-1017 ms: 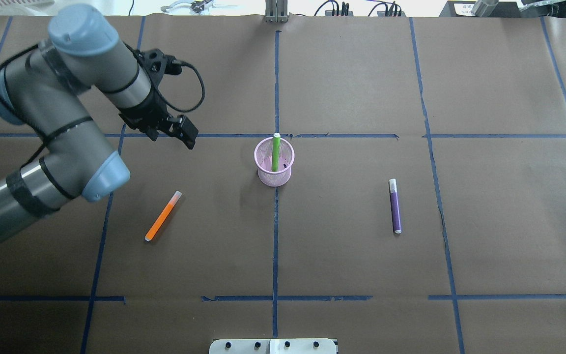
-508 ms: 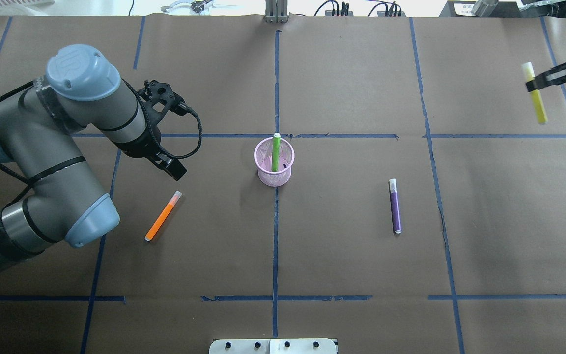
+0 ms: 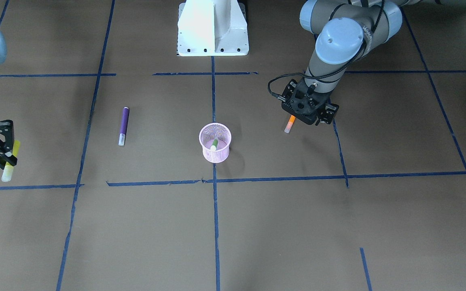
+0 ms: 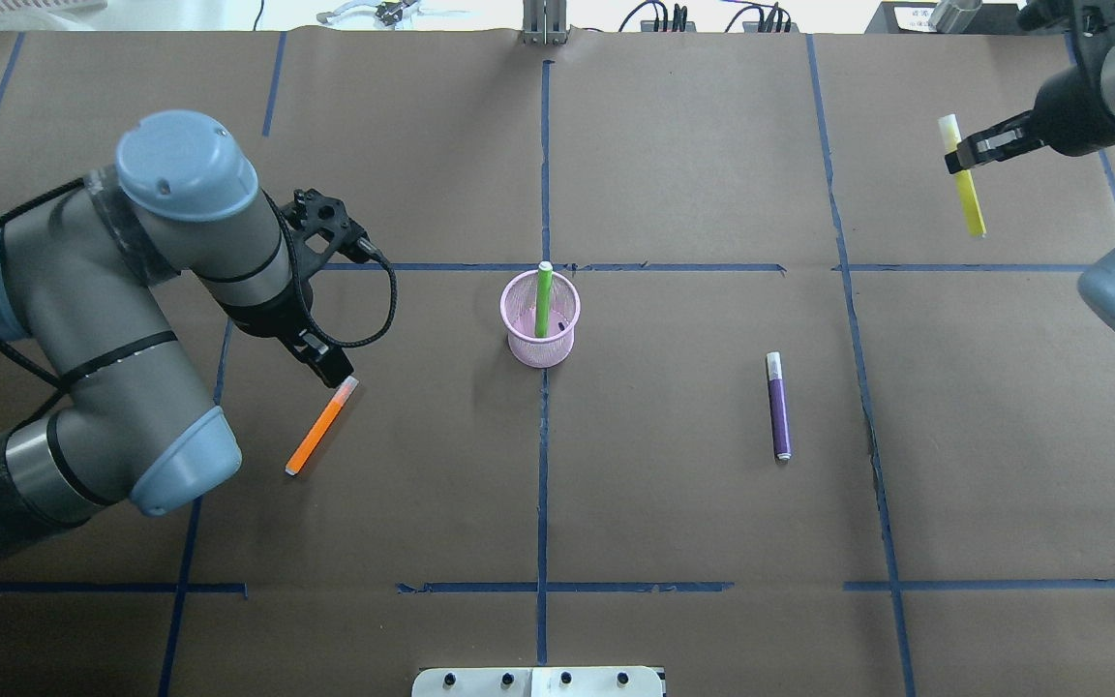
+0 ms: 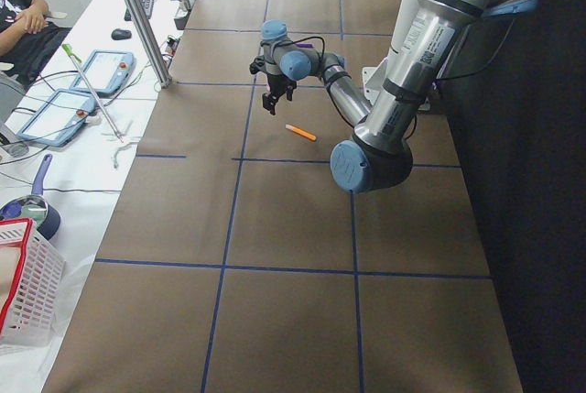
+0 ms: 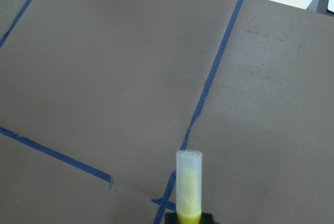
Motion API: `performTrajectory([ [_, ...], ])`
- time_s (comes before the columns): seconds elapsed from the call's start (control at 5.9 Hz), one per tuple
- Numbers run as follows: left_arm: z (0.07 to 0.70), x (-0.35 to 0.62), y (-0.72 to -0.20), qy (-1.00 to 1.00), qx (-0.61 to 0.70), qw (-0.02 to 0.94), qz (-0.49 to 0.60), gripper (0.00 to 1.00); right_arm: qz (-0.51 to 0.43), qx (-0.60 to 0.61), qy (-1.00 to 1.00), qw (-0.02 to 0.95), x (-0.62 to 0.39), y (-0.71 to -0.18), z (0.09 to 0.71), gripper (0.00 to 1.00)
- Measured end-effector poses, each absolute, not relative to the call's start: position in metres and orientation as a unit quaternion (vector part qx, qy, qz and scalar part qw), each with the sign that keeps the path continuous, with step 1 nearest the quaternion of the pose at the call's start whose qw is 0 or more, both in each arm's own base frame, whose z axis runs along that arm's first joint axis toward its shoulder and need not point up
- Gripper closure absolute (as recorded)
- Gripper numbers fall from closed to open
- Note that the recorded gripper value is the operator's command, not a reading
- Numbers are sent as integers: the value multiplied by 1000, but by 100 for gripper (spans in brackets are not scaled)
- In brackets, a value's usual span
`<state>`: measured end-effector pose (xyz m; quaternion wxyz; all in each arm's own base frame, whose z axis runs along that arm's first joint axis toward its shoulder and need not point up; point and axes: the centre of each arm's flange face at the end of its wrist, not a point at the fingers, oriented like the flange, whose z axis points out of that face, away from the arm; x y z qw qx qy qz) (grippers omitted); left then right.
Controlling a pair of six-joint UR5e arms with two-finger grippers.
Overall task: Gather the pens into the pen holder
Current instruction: 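Lower the left gripper onto the orange marker while the right brings the yellow highlighter in, then carry the yellow highlighter over the cup and drop it in with the right gripper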
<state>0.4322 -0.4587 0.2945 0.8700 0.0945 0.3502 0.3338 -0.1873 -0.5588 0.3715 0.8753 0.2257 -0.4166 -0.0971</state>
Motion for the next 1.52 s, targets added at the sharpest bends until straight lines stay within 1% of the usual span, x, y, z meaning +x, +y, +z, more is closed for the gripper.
performTrajectory([
  [0.34,319,458,-460,352,91,866,344,0,-99,215,-425,874,-214,-560,295,100],
  [0.51,335,467,-464,353,91,865,344,0,-99,211,-429,873,-225,-555,269,100],
  [0.85,355,474,-466,357,96,862,345,0,-91,212,-437,869,-264,-541,233,100],
  [1.52,359,485,-454,362,88,864,338,0,-69,243,-455,854,-378,-480,158,100],
])
